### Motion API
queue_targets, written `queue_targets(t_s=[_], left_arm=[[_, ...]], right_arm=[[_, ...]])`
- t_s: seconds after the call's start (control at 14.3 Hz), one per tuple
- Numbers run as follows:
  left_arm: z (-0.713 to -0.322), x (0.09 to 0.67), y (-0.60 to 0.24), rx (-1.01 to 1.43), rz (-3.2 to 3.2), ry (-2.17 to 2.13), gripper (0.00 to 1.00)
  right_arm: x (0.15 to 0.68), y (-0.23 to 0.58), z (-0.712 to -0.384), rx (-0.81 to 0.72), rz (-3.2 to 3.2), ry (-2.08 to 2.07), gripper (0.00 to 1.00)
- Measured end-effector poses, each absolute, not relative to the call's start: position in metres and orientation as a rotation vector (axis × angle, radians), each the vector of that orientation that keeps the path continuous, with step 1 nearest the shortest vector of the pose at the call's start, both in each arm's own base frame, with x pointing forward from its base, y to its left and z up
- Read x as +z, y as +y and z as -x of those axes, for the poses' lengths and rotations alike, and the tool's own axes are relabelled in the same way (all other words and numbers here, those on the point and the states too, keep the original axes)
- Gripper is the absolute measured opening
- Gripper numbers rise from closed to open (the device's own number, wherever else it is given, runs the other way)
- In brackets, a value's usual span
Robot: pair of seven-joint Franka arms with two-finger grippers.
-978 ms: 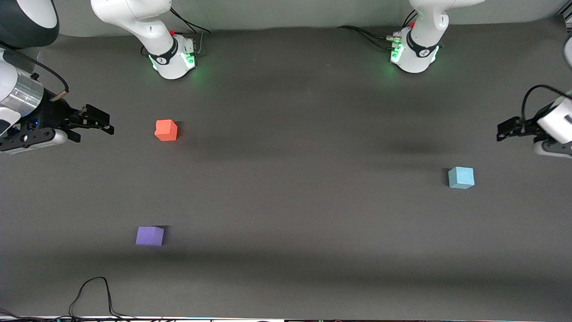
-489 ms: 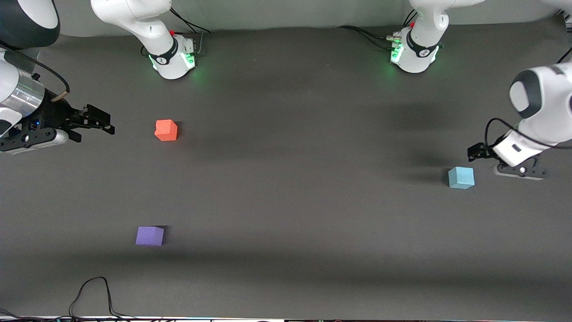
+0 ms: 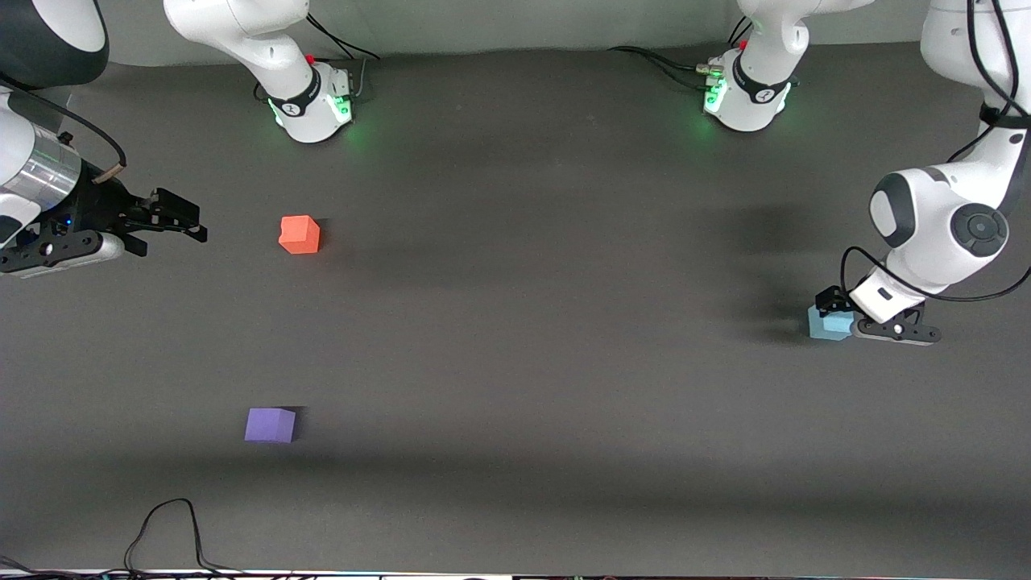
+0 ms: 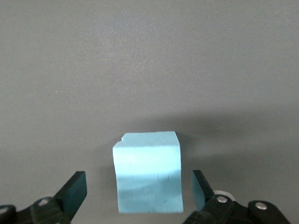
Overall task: Place blue block between orange and purple blocks
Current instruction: 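Lower the left gripper over the blue cube and close on it, then lift the blue cube with the left gripper and carry it inward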
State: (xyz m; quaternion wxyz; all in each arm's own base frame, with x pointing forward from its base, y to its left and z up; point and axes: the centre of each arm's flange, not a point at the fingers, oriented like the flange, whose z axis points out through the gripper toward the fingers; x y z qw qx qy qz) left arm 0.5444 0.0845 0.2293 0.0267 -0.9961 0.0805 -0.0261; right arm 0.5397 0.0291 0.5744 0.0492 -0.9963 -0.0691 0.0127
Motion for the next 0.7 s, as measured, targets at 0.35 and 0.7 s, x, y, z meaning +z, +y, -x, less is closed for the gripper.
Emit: queue_targets(t_s=[0.35,0.7], left_arm=[[-0.544,0.201,0.085,-0.093,3.073,0.253,0.96],[-0.545,0.202,0.084,-0.098,3.072,0.254,0.56]], right_arm=[[0.574,0.029,-0.54,0.039,3.036,-0.211,1.0],[0.574,0.029,-0.54,0.04,3.036,-0.211,1.0]])
